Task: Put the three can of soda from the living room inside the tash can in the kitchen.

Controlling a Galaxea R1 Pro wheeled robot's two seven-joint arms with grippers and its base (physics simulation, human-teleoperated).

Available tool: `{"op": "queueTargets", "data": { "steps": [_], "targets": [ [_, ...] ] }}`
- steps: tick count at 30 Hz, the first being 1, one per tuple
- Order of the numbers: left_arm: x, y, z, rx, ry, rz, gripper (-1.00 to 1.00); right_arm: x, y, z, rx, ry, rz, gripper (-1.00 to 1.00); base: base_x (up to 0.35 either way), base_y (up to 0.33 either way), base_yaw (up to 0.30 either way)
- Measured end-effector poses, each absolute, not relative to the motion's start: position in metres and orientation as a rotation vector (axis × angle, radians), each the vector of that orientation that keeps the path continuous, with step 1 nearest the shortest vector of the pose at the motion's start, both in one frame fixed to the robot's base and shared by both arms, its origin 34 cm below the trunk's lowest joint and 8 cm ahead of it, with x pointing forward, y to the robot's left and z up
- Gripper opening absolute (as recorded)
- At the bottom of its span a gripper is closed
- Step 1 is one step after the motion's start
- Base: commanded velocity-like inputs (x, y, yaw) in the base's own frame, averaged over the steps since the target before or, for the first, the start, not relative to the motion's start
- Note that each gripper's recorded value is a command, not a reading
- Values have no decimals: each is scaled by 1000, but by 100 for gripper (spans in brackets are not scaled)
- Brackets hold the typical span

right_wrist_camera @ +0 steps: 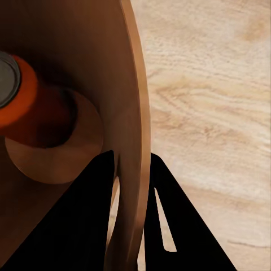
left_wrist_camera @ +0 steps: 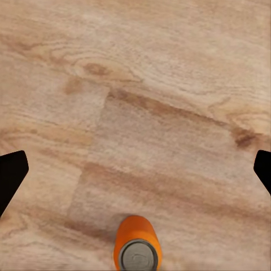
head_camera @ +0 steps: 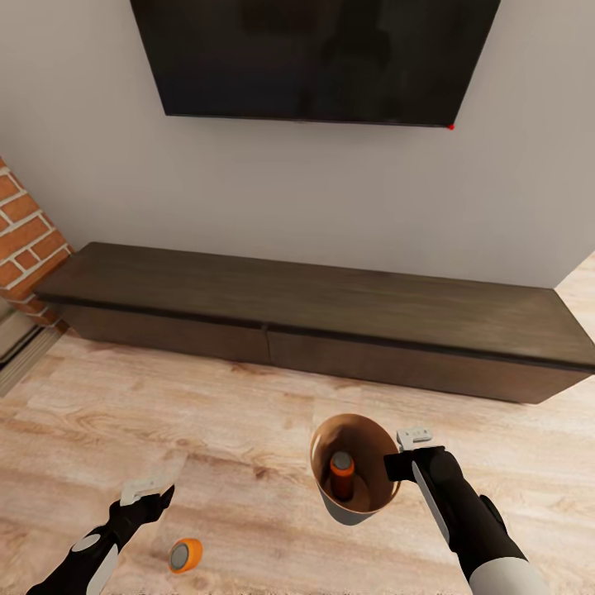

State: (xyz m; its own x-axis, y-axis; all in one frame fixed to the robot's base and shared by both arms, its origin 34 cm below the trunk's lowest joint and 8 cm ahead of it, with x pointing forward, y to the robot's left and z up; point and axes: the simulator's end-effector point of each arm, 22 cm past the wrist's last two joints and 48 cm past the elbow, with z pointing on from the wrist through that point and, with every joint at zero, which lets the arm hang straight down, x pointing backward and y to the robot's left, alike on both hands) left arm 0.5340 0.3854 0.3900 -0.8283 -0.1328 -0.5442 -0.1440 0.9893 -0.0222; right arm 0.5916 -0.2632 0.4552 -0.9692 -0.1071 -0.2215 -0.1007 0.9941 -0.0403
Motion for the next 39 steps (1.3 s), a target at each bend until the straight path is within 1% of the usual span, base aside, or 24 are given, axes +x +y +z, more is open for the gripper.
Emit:
{"op": "queueTargets", "data": {
  "steps": [39],
  "targets": [
    [505, 382, 363, -202, 2633, 27, 100, 572, -263, 427, -158, 2974, -39, -100, 0, 0, 0]
  ]
}}
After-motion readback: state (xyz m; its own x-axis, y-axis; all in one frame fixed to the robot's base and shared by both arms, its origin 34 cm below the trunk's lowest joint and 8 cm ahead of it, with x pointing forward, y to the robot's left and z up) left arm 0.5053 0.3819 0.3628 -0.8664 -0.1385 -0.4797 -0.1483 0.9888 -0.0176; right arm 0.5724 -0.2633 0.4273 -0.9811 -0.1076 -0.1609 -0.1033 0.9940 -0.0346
